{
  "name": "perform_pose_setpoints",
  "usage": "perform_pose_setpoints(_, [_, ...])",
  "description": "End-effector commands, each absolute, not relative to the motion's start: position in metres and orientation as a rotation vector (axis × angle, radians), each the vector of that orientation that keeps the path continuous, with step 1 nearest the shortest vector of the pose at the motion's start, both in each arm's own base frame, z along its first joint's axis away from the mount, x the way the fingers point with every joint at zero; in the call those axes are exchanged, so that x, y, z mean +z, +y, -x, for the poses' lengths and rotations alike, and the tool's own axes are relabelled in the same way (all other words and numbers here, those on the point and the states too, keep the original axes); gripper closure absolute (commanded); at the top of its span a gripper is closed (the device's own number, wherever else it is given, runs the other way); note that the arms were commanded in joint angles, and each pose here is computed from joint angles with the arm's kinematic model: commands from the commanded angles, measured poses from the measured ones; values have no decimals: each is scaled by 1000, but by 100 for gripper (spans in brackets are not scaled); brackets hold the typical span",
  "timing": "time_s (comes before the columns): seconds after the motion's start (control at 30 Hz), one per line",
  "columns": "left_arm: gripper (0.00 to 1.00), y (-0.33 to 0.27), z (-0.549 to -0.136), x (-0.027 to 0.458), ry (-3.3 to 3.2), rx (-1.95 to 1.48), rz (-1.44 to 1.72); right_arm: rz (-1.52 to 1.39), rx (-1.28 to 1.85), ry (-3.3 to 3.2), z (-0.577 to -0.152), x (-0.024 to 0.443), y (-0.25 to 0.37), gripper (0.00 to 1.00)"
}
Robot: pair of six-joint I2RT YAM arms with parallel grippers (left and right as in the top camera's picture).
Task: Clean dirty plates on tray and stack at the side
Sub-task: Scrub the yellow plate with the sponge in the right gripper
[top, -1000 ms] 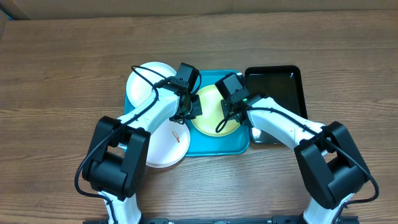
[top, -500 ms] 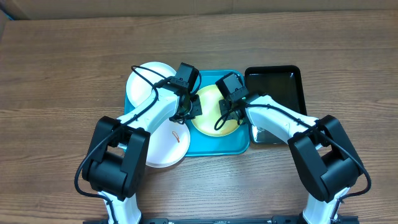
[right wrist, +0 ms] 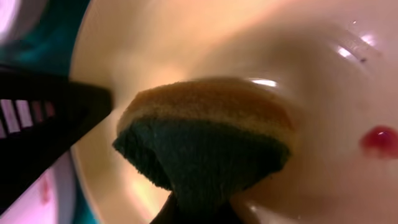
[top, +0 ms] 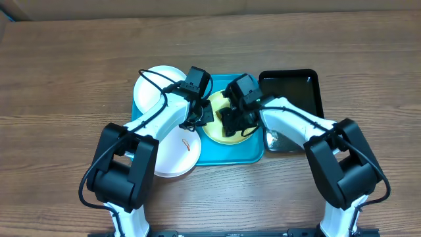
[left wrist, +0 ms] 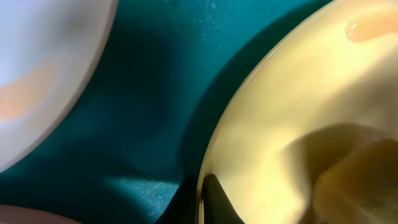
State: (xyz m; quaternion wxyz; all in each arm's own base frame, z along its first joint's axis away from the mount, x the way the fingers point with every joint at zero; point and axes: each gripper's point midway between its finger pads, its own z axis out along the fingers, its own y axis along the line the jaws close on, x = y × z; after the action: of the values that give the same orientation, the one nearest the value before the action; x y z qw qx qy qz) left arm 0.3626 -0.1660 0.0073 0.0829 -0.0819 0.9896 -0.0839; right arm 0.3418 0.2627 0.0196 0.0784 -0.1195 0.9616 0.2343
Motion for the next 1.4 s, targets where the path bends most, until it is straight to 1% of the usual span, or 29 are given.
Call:
perform_pose_setpoints(0.0, [95, -155, -355, -5, 2988, -184, 274, 329, 987, 2753, -372, 76, 271, 96])
perform_pose_setpoints(0.1, [95, -156, -355, -5, 2988, -184, 274, 253, 980, 2751, -384, 91, 251, 96])
perform_pose_setpoints(0.17, [95, -155, -355, -5, 2989, -183, 274, 213, 964, 2774, -386, 89, 238, 96])
perform_pose_setpoints(0.27, [95, -155, -355, -5, 2989, -183, 274, 350, 915, 2781, -380, 78, 227, 96])
perform_pose_setpoints(0.47, [95, -155, -355, -5, 2989, -183, 275, 330, 504, 2836, -387, 45, 191, 96])
perform_pose_setpoints(0.6, [95, -155, -354, -5, 2991, -182, 274, 437, 475, 2795, -386, 38, 195, 95])
perform_pose_setpoints(0.77, [95, -155, -353, -5, 2994, -179, 274, 424, 359, 2766, -394, 29, 186, 94])
perform_pose_setpoints(1.03, [95, -155, -352, -5, 2999, -177, 275, 425, 363, 2759, -396, 12, 192, 94])
perform_pose_setpoints(1.37, [95, -155, -352, -5, 2999, -177, 275, 531, 401, 2823, -371, -21, 226, 92])
